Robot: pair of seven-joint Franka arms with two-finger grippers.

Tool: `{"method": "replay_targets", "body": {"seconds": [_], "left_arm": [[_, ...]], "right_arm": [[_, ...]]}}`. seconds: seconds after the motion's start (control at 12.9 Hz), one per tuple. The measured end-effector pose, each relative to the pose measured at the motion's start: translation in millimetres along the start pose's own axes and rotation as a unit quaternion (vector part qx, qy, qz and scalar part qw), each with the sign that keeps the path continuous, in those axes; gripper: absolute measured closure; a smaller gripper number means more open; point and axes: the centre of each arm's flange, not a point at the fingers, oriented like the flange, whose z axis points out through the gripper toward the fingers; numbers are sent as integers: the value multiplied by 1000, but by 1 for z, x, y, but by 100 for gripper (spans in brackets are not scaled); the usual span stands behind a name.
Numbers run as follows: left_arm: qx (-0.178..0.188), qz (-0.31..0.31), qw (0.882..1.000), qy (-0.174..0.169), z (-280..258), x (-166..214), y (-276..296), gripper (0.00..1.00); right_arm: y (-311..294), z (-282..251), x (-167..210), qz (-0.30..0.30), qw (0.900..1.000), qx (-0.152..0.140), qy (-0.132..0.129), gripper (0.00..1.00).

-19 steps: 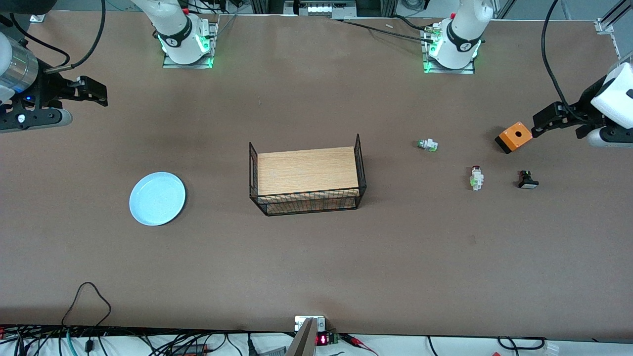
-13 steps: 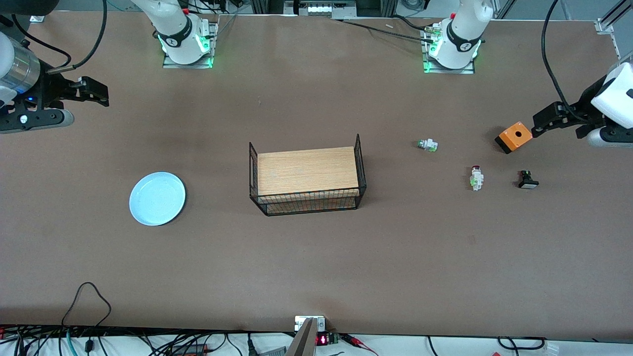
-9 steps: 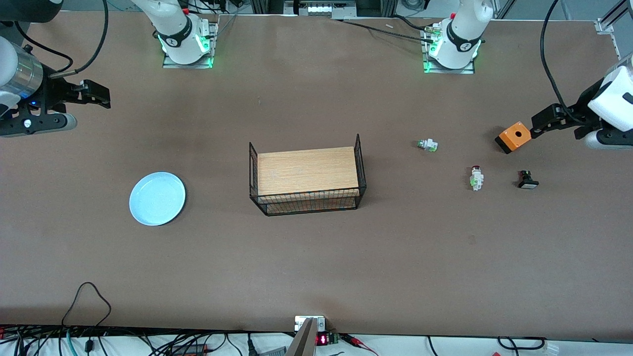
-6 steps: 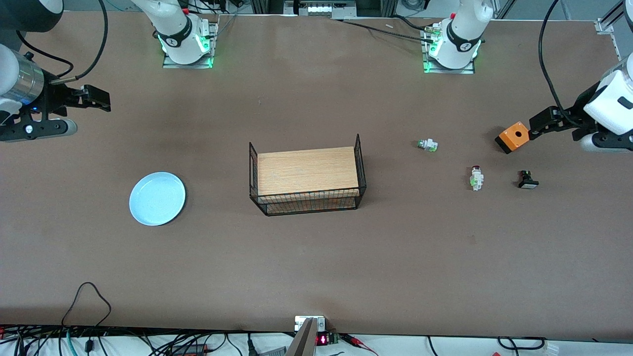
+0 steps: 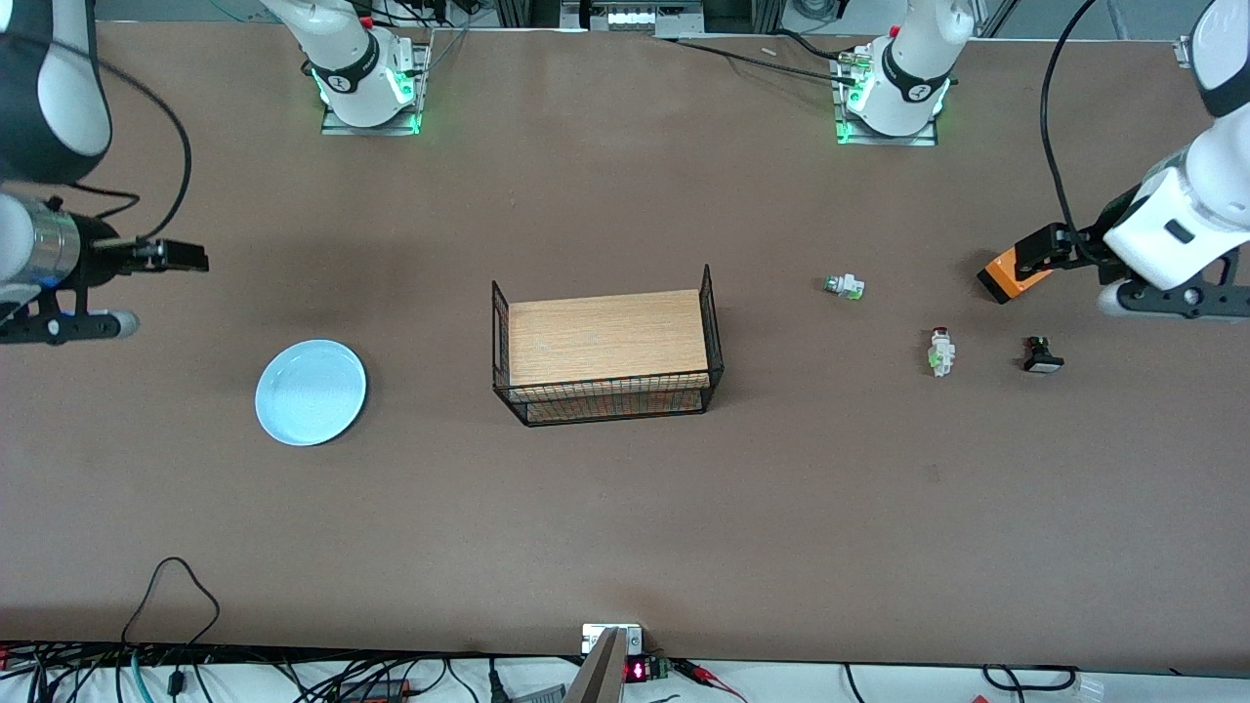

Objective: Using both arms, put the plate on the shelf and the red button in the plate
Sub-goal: 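Grasp the plate rim with the right gripper while the left gripper grasps the button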

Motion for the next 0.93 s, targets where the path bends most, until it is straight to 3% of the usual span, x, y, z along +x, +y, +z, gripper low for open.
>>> {"method": "replay_targets", "body": {"seconds": [0.31,0.54,0.7,0.93], "left_arm": [[5,4,998,-57,61,25,6,0],[9,2,995,-102,118,45,2,0],[9,2,994,-105,140,54,0,0],[8,10,997,-74,185,63,-10,0]], "right_arm": [[65,95,57,36,999,32,-27,0],[69,141,86,31,998,41,-26,0],[62,173,104,25,998,45,-29,0],[61,212,128,22,999,48,-9,0]]}}
